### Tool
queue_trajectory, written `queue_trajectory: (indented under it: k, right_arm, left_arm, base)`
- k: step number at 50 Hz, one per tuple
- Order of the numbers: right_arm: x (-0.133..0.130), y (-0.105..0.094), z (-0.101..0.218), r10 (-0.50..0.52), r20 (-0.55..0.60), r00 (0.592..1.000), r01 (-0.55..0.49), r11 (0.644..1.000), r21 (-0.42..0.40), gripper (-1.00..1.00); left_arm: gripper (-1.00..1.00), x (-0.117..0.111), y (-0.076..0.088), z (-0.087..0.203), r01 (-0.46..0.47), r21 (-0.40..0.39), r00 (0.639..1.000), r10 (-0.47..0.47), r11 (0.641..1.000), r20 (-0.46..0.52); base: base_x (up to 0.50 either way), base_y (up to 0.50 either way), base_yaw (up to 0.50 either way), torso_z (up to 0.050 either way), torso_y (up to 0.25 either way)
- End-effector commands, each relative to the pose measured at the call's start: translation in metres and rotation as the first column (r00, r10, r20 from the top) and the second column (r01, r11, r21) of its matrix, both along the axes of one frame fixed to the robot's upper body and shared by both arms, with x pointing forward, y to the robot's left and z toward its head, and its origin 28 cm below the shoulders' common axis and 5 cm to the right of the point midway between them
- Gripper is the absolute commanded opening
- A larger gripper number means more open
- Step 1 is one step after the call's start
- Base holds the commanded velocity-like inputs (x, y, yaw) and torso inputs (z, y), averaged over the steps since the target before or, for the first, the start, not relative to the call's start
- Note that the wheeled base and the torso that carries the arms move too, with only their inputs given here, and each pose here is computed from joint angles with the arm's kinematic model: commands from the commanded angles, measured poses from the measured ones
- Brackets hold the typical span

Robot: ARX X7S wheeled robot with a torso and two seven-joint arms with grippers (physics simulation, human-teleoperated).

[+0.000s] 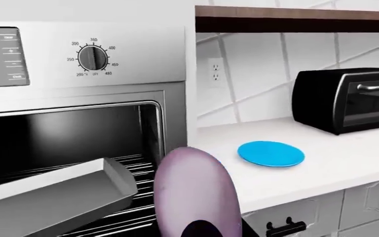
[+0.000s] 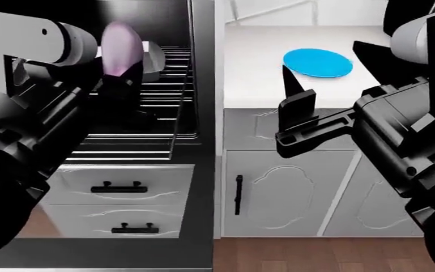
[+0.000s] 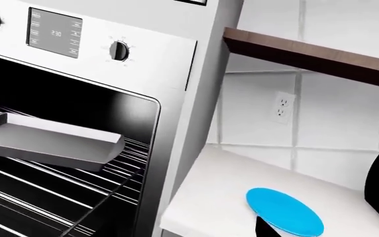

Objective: Place the eggplant on the top rack of the oven.

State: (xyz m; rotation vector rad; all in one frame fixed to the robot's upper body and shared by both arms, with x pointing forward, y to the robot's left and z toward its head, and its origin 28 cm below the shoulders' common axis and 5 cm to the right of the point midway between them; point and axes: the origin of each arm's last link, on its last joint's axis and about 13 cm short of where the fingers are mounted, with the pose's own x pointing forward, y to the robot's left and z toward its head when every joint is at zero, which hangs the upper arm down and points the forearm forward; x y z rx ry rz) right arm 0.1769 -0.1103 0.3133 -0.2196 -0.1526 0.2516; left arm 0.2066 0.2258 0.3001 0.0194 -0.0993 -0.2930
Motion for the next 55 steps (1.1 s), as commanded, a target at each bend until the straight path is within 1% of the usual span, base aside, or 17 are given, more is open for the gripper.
queue_trajectory:
  k: [1,13,30,35,39,41,44,45,47,48,49,50,55]
  right_arm:
    - [0.0,0.0,-0.001,0.003,-0.003,1.0,-0.003,1.0,0.005,1.0]
    - [0.004,0.001,-0.004,0.008,-0.012,1.0,-0.008,1.0,0.0,1.0]
    - [0.006,0.001,-0.003,0.001,-0.013,1.0,-0.001,1.0,0.003,1.0]
    - [0.006,0.0,-0.003,-0.002,-0.008,1.0,0.002,1.0,0.017,1.0]
    - [0.007,-0.002,0.0,-0.007,0.0,1.0,0.007,0.999,0.032,1.0]
    - [0.005,-0.005,0.003,-0.013,0.004,1.0,0.013,0.999,0.053,1.0]
    - [0.006,-0.006,0.002,-0.026,-0.005,1.0,0.026,0.999,0.026,1.0]
    - [0.007,-0.007,0.001,-0.044,-0.021,0.999,0.044,0.999,0.021,1.0]
    - [0.007,-0.007,0.002,-0.045,-0.012,0.999,0.045,0.999,0.012,1.0]
    - [0.007,-0.007,0.001,-0.043,-0.015,0.999,0.043,0.999,0.015,1.0]
    - [0.007,-0.006,0.001,-0.022,-0.032,0.999,0.023,0.998,0.052,1.0]
    - [0.007,-0.007,0.001,-0.029,-0.039,0.999,0.03,0.999,0.036,1.0]
    - [0.007,-0.006,0.0,-0.026,-0.032,0.999,0.027,0.999,0.037,1.0]
  left_arm:
    - [-1.0,0.002,0.001,0.0,-0.01,-0.006,1.0,0.01,1.0,0.001]
    - [-1.0,0.008,0.003,-0.003,-0.023,-0.006,1.0,0.023,1.0,-0.01]
    - [-1.0,0.012,0.004,-0.008,-0.031,-0.009,0.999,0.031,0.999,-0.022]
    - [-1.0,0.012,0.006,-0.005,-0.031,-0.009,0.999,0.031,0.999,-0.024]
    - [-1.0,0.012,0.006,-0.003,-0.023,-0.008,1.0,0.023,1.0,-0.017]
    - [-1.0,0.013,0.006,-0.004,-0.028,-0.009,0.999,0.028,1.0,-0.021]
    - [-1.0,0.013,0.005,-0.004,-0.028,-0.008,0.999,0.028,1.0,-0.02]
    - [-1.0,0.013,0.005,-0.004,-0.027,-0.007,0.999,0.027,1.0,-0.021]
    - [-1.0,0.013,0.004,-0.004,-0.027,-0.007,0.999,0.027,1.0,-0.021]
    - [-1.0,0.013,0.003,-0.004,-0.028,-0.007,0.999,0.028,1.0,-0.021]
    - [-1.0,0.013,0.003,-0.004,-0.028,-0.007,0.999,0.028,1.0,-0.02]
    - [-1.0,0.013,0.003,-0.004,-0.027,-0.008,0.999,0.027,1.0,-0.023]
    - [-1.0,0.013,0.002,-0.005,-0.024,-0.005,0.999,0.024,1.0,-0.025]
  base:
    - [0.0,0.5,0.0,0.0,0.0]
    - [0.0,0.5,0.0,0.0,0.001]
    - [0.0,0.5,0.0,0.0,0.0]
    - [0.0,0.5,0.0,0.0,0.0]
    - [0.0,0.07,0.0,0.004,0.0]
    - [0.0,0.0,0.0,0.0,0.0]
    - [0.0,0.0,0.0,0.0,0.003]
    - [0.0,0.0,0.0,0.0,0.0]
    - [0.0,0.0,0.0,0.0,0.0]
    - [0.0,0.0,0.0,0.0,0.0]
    - [0.0,0.0,0.0,0.0,0.0]
    - [0.0,0.0,0.0,0.0,0.0]
    - [0.44,0.0,0.0,0.0,0.0]
